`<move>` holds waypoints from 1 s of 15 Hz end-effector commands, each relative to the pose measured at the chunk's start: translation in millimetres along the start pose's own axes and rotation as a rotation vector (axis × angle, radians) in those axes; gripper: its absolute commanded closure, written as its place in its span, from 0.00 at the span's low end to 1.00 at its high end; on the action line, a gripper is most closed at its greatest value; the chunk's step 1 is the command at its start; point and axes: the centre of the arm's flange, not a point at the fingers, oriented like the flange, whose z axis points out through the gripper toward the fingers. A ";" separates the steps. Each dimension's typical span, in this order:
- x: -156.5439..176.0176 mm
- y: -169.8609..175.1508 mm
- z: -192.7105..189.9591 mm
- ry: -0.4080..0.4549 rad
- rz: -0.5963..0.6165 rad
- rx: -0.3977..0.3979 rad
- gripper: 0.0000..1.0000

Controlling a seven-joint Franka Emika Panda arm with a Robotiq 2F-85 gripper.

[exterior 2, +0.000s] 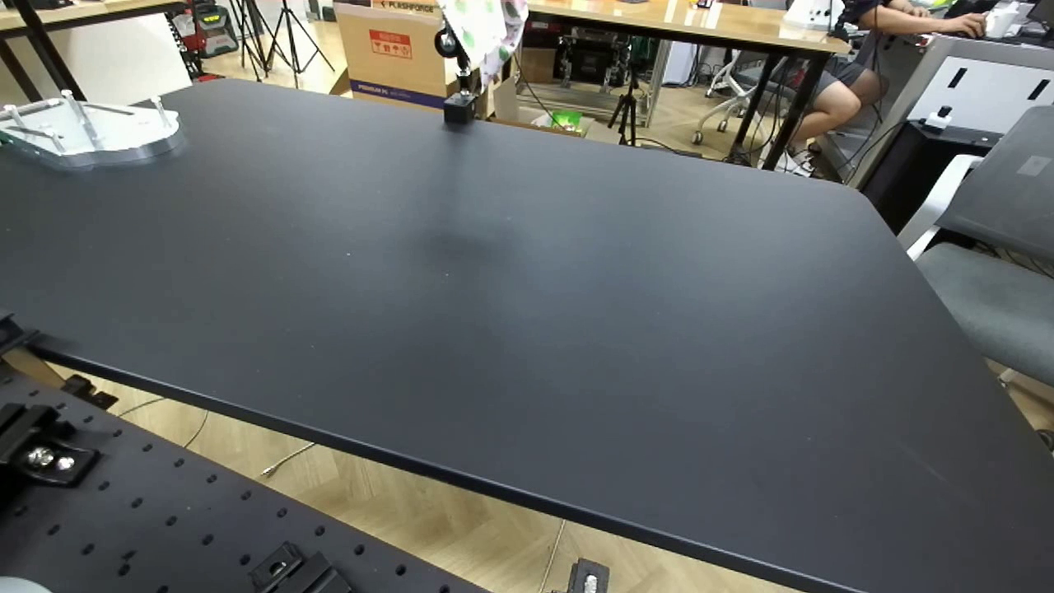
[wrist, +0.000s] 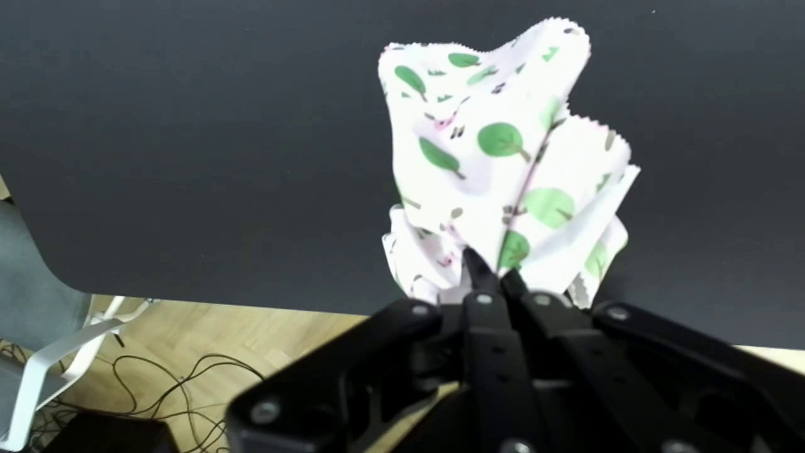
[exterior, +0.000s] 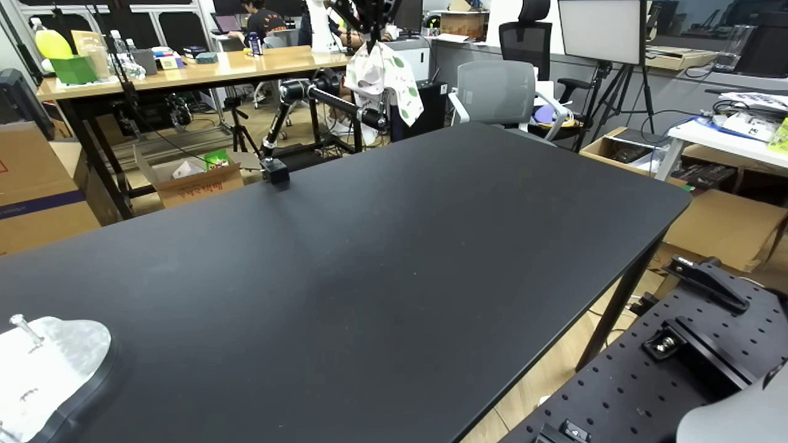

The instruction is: Hang the cloth on the stand

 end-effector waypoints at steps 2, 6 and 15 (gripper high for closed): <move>2.4 -11.0 9.9 -0.014 -0.027 0.032 0.99; 3.8 -24.5 15.5 -0.021 -0.060 0.052 0.99; 4.9 -58.2 32.8 -0.048 -0.115 0.095 0.99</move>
